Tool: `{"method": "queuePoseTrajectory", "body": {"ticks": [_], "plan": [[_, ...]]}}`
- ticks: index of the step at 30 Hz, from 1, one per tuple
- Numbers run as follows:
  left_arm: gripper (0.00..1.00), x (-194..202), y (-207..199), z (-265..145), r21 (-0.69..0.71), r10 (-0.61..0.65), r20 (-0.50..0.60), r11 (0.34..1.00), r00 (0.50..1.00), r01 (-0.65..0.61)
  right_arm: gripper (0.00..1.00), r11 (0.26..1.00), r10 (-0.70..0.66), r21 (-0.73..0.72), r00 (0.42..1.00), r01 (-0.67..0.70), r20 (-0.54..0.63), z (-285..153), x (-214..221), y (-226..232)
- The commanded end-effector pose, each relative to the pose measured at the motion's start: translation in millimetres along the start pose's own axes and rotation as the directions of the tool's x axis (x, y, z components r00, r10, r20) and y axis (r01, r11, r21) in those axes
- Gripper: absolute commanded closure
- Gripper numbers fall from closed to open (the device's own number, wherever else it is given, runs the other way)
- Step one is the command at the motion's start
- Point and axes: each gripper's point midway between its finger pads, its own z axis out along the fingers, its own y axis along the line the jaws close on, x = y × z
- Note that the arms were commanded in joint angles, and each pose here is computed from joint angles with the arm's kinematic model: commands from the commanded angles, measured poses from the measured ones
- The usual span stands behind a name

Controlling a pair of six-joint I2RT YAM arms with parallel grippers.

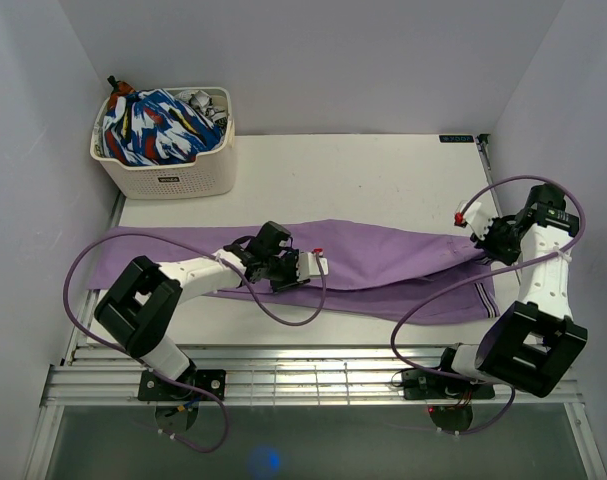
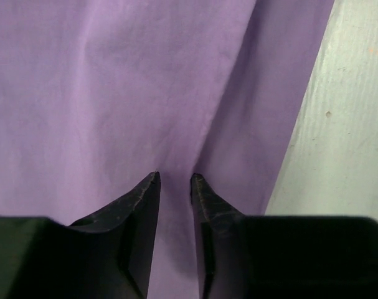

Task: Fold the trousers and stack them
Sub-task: Fold the trousers

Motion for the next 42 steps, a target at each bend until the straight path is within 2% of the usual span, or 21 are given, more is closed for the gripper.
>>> {"method": "queuePoseTrajectory", "body": {"ticks": [1, 6, 8, 9, 10, 16, 20, 24, 25, 29, 32, 38, 42], "plan": [[0.63, -3, 7, -3, -0.043, 0.031, 0.009, 0.999, 0.999, -0.031, 0.92, 1.0, 0.021, 0.004, 0.999, -0.022, 0.024, -8, -6, -2], [0.86, -7, 6, -10, -0.048, 0.04, 0.014, 0.998, 0.999, -0.039, 0.92, 1.0, 0.006, 0.011, 1.0, -0.006, 0.012, -9, -3, -3], [0.91, -10, 2, -17, -0.034, 0.038, 0.019, 0.999, 0.999, -0.037, 0.92, 1.0, -0.008, 0.019, 1.0, 0.007, 0.009, -10, -3, -4], [0.98, -10, 0, -18, -0.028, 0.031, 0.019, 0.999, 0.999, -0.031, 0.92, 1.0, -0.013, 0.023, 1.0, 0.013, 0.006, -11, -3, -5], [1.0, -14, -1, -24, -0.027, 0.021, 0.022, 0.999, 1.0, -0.021, 0.92, 0.999, -0.021, 0.034, 1.0, 0.021, 0.005, -13, -3, -7], [1.0, -30, -10, -52, -0.01, 0.006, 0.053, 1.0, 0.999, -0.005, 0.92, 0.987, -0.111, 0.117, 0.994, 0.111, -0.01, -38, -6, -21], [1.0, -33, -25, -65, 0.034, 0.015, 0.068, 0.999, 0.998, -0.018, 0.92, 0.969, -0.215, 0.109, 0.975, 0.221, -0.065, -40, 7, 1], [1.0, -8, -53, -53, 0.149, -0.016, 0.014, 0.989, 1.0, 0.014, 0.92, 0.957, -0.273, 0.059, 0.952, 0.283, -0.14, -16, 34, 36], [1.0, -4, -57, -50, 0.17, -0.023, 0.003, 0.985, 1.0, 0.022, 0.92, 0.964, -0.263, 0.004, 0.955, 0.266, -0.14, 1, 46, 57], [1.0, 22, -69, -32, 0.242, -0.041, -0.075, 0.969, 0.996, 0.058, 0.92, 0.958, -0.283, -0.08, 0.947, 0.274, -0.151, 27, 64, 93], [1.0, 44, -67, -15, 0.249, -0.065, -0.166, 0.963, 0.984, 0.106, 0.92, 0.955, -0.291, -0.104, 0.941, 0.277, -0.17, 43, 76, 110], [1.0, 40, -59, -9, 0.232, -0.08, -0.161, 0.966, 0.984, 0.117, 0.92, 0.96, -0.272, -0.126, 0.941, 0.251, -0.2, 55, 88, 113], [0.85, 31, -58, -18, 0.217, -0.095, -0.144, 0.968, 0.985, 0.126, 0.92, 0.962, -0.261, -0.145, 0.94, 0.233, -0.22, 62, 95, 113]]}}
